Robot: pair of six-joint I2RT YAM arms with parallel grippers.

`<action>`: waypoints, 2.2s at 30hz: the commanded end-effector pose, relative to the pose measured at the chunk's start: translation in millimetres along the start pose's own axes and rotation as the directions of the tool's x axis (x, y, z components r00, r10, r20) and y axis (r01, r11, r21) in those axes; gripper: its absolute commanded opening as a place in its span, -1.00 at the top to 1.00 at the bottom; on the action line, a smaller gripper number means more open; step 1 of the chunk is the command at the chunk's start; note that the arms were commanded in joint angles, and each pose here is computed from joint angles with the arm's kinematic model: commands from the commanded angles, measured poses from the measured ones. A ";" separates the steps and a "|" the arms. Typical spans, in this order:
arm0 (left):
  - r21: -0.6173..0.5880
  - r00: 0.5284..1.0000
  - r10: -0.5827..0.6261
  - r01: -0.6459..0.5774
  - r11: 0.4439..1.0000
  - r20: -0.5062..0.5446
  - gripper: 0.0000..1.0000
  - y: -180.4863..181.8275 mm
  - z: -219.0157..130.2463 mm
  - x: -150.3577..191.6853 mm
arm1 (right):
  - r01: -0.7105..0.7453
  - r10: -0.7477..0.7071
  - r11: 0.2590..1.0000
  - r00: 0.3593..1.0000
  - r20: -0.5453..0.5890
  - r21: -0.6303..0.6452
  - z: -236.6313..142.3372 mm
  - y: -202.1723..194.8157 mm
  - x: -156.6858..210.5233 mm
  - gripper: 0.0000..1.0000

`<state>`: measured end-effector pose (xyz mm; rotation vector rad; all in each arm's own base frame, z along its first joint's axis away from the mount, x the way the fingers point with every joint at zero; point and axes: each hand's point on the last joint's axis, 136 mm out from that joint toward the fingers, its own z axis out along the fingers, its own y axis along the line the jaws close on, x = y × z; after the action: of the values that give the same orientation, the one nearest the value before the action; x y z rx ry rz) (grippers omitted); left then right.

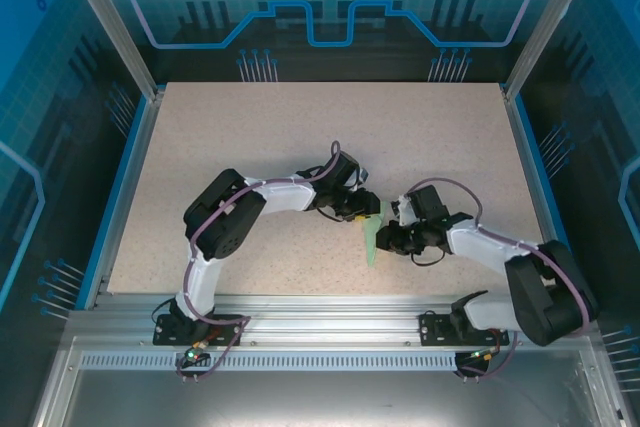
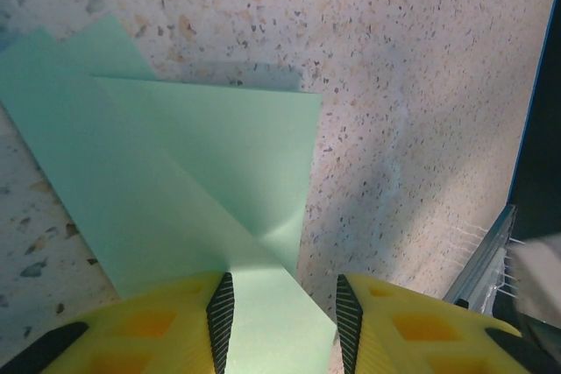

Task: Fold a paper plane with a square sheet of paper (pick it up from the middle)
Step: Fold the wing for the fifth time at the center of the table.

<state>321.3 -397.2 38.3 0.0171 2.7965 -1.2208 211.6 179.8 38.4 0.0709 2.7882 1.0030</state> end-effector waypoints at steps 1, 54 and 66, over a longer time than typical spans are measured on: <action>-0.023 1.000 -0.008 0.008 1.000 -0.017 0.20 8.8 8.6 4.1 | 0.048 -0.049 0.996 0.999 -0.010 -0.078 -5.2 23.2 4.9 0.61; 0.036 0.999 0.031 -0.031 0.999 -0.006 0.07 -9.0 4.1 -12.7 | -0.050 0.061 0.996 0.983 -0.172 0.068 40.6 -37.1 41.6 0.76; 0.033 0.997 0.050 -0.052 0.998 0.063 0.05 13.5 -6.5 -56.6 | -0.066 0.081 0.994 0.981 -0.177 0.090 39.9 -40.3 43.4 0.88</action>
<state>359.3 -385.6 36.3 0.0169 2.7523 -1.2501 201.7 199.6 7.1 0.0354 2.8637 1.1150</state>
